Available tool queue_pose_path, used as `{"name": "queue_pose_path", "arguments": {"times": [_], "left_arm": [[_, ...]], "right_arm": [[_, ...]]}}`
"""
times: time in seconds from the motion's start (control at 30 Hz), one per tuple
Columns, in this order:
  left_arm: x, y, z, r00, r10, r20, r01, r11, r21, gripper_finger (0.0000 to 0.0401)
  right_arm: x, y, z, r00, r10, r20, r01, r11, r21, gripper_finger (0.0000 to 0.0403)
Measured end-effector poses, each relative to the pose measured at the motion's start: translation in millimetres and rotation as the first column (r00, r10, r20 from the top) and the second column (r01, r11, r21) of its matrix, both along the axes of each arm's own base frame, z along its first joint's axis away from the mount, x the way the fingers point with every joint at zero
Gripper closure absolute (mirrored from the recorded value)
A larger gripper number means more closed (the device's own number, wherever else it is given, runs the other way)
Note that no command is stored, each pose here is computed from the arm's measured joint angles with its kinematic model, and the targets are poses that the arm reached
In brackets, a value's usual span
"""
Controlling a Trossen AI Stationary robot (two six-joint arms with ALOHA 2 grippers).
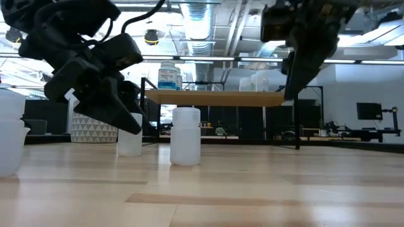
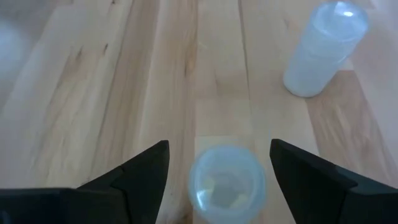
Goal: Pick and place medicine bottles onto shelf by color
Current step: Put the top white pill bottle on the shelf
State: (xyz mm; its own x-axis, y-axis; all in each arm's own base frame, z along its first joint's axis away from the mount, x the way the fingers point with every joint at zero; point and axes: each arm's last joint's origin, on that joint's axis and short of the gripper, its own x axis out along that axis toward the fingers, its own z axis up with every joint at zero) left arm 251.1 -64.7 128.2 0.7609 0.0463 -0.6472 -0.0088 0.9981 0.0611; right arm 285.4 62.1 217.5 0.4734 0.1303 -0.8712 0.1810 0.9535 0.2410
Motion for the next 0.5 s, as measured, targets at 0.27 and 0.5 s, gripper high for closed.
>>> {"name": "queue_pose_path", "arguments": {"times": [0.27, 0.5], "left_arm": [[4.4, -1.4, 6.1, 0.999, -0.017, -0.047, 0.017, 1.0, 0.001, 0.0136], [2.0, -1.1, 4.7, 0.996, -0.015, -0.088, 0.014, 1.0, -0.011, 0.014]], "right_arm": [[-7.8, 4.9, 10.7, 0.999, 0.023, 0.024, -0.023, 1.0, 0.005, 0.0224], [-8.2, 8.8, 9.1, 0.999, 0.036, 0.02, -0.036, 0.999, 0.003, 0.0235]]}}
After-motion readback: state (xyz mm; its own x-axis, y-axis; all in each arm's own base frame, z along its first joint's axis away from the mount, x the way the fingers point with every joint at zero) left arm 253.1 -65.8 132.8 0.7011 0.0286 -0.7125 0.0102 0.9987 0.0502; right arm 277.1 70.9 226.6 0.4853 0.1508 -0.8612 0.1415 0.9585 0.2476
